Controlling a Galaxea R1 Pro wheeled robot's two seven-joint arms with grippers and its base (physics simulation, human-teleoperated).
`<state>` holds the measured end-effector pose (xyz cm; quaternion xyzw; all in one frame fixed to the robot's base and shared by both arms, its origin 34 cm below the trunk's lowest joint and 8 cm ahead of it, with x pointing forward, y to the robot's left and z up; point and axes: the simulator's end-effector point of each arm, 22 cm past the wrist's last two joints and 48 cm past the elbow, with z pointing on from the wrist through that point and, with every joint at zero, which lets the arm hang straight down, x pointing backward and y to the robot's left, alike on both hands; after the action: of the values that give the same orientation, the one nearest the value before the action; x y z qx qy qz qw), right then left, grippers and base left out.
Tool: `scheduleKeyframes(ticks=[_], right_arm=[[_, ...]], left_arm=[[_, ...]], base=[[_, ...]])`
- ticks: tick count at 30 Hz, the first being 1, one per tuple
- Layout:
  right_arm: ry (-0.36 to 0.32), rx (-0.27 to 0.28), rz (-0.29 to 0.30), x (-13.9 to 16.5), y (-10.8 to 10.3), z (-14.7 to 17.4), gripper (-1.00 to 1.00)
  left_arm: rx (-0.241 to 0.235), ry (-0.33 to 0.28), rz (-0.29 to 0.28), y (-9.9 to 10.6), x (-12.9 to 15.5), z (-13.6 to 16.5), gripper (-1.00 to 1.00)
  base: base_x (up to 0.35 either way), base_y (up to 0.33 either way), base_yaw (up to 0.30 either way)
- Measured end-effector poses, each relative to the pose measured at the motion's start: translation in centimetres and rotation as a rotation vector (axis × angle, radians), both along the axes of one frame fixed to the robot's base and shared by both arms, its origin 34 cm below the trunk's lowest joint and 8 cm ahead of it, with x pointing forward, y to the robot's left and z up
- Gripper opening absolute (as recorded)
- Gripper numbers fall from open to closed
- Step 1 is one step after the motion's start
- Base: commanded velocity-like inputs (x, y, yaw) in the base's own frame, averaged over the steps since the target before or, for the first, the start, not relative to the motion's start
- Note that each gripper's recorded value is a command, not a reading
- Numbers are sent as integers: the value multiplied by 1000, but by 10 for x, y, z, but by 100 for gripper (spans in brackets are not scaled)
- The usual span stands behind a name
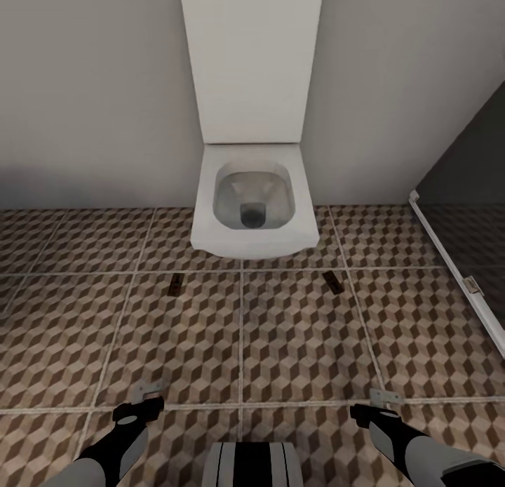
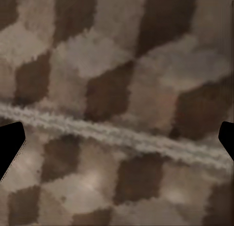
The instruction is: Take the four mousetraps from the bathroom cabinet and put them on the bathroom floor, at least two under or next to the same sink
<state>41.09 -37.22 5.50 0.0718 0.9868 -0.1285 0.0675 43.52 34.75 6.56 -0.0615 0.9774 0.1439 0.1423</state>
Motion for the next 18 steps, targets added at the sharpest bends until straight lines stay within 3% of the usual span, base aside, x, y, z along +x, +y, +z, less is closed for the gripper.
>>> scheduleKeyframes(ticks=[18], right_arm=[[-77,0,2,32,0,27,100]], left_arm=[[0,-73,0,0,30,29,100]], base=[[0,0,0]])
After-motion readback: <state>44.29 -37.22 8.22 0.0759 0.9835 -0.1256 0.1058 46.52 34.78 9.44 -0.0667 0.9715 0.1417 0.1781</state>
